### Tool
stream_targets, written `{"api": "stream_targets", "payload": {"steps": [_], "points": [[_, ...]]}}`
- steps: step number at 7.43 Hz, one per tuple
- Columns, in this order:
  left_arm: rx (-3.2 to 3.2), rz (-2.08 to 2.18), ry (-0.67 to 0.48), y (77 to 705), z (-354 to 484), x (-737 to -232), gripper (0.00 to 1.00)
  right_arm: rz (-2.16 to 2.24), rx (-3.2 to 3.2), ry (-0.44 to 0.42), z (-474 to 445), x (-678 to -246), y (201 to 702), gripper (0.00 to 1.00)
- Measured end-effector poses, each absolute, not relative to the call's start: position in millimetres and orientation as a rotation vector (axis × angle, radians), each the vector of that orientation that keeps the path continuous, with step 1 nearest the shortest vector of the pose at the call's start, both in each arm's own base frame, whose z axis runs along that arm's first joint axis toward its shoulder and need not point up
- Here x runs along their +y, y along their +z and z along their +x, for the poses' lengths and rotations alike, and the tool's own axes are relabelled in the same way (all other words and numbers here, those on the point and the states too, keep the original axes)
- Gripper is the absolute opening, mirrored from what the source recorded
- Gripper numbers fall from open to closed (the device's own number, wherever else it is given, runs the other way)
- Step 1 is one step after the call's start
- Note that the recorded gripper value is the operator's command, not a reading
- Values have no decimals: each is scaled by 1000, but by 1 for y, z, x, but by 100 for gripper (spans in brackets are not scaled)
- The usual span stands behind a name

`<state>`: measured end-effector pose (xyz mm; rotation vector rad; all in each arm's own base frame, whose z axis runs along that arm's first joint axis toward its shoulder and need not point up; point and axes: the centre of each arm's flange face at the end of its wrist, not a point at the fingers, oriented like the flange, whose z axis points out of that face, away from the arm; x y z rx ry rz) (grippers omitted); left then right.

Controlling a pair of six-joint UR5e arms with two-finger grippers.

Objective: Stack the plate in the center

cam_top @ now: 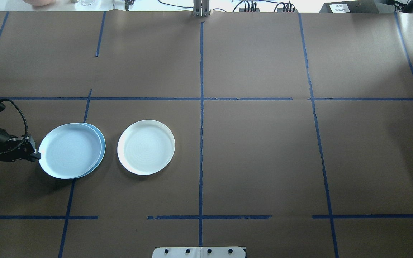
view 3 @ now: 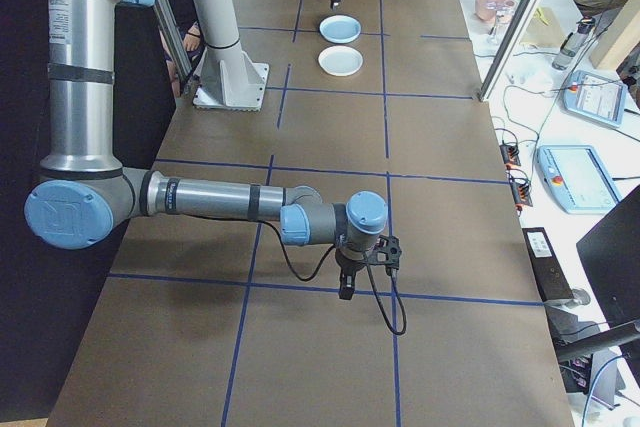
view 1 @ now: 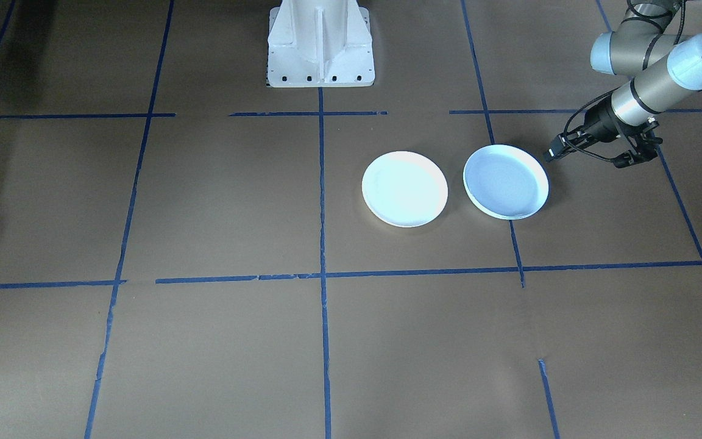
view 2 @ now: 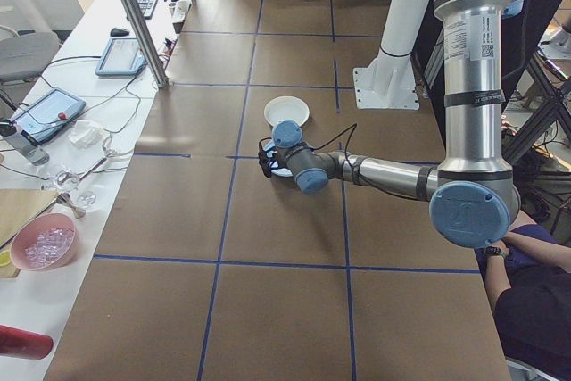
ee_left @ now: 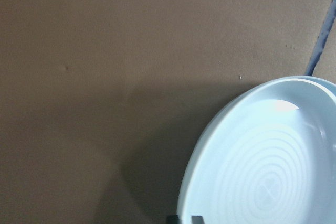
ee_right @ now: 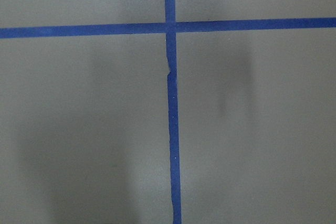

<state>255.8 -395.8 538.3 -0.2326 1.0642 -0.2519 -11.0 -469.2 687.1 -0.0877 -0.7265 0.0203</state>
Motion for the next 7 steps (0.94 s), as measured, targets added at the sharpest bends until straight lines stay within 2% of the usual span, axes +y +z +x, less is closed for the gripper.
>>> {"api": "stream_targets", "payload": {"steps": [2, 4, 7], "points": [[1086, -225, -233, 519, 255, -393, 100, -88, -726, 20, -11, -469, 687, 100], [1081, -247, -233, 471, 258, -394, 100, -88, -726, 21, -11, -469, 687, 100], [1039, -206, -300, 392, 299, -422, 100, -88, -726, 21, -11, -469, 687, 100]]}}
